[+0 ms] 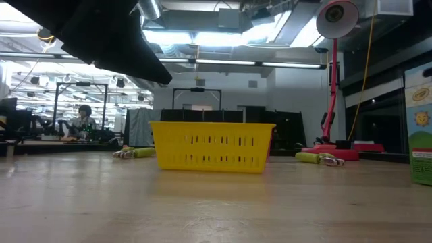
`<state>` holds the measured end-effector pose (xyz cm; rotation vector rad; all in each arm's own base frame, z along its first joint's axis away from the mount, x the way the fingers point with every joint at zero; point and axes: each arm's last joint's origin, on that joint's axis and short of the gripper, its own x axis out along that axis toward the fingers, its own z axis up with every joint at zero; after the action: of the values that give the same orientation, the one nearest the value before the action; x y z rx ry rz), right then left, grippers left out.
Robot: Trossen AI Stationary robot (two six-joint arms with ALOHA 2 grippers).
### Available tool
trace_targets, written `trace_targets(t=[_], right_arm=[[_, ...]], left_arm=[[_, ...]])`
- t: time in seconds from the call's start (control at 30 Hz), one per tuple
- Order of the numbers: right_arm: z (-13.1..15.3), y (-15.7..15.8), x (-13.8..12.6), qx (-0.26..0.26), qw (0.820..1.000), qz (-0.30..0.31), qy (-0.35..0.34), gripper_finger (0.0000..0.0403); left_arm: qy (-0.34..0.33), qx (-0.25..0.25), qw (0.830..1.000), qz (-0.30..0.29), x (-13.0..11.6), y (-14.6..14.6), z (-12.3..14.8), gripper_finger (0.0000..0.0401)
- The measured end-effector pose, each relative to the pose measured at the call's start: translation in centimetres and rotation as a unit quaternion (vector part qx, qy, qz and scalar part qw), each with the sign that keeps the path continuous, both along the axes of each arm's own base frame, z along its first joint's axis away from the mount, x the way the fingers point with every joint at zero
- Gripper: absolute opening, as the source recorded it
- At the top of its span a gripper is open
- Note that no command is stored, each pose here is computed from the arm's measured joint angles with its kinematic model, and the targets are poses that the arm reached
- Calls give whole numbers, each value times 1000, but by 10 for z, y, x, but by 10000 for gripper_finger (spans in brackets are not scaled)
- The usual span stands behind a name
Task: Pick & Place School Supplies
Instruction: Put the yellow crayon box into the red bin
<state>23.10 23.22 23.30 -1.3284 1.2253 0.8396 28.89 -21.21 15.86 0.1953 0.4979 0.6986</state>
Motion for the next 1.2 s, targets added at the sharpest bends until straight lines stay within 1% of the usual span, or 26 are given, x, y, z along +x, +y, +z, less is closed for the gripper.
trace_targets(t=[0.17,0.27,0.4,0.57,0.67,0.83,0.9,1.03,1.13,1.2], right_arm=[[-12,-4,-4,-17,1000,3,8,53],[-13,-5,-4,-25,1000,4,3,39],[-12,-6,-5,-38,999,14,-3,8],[-12,-11,-1,-70,997,17,-24,6],[-2,-19,7,-93,994,7,-63,4],[33,-44,29,-75,986,-59,-139,3],[49,-58,38,-47,980,-90,-172,2],[79,-95,53,-5,963,-128,-238,2],[104,-133,64,30,939,-162,-303,1],[120,-160,73,63,915,-186,-354,1]], left_arm=[[-1,0,1000,-2,-1,-1,0,114],[-1,1,1000,-2,-1,-1,0,114],[-2,0,1000,-1,-1,-1,0,114],[-3,-1,1000,0,-1,-1,0,114],[-3,-1,1000,0,-1,-1,0,114],[-4,0,1000,0,-1,-1,0,114],[-4,0,1000,0,-1,-1,0,114],[-6,5,1000,1,-1,-1,0,114],[-6,10,1000,2,-1,0,0,114],[-6,14,1000,2,-2,0,0,114]])
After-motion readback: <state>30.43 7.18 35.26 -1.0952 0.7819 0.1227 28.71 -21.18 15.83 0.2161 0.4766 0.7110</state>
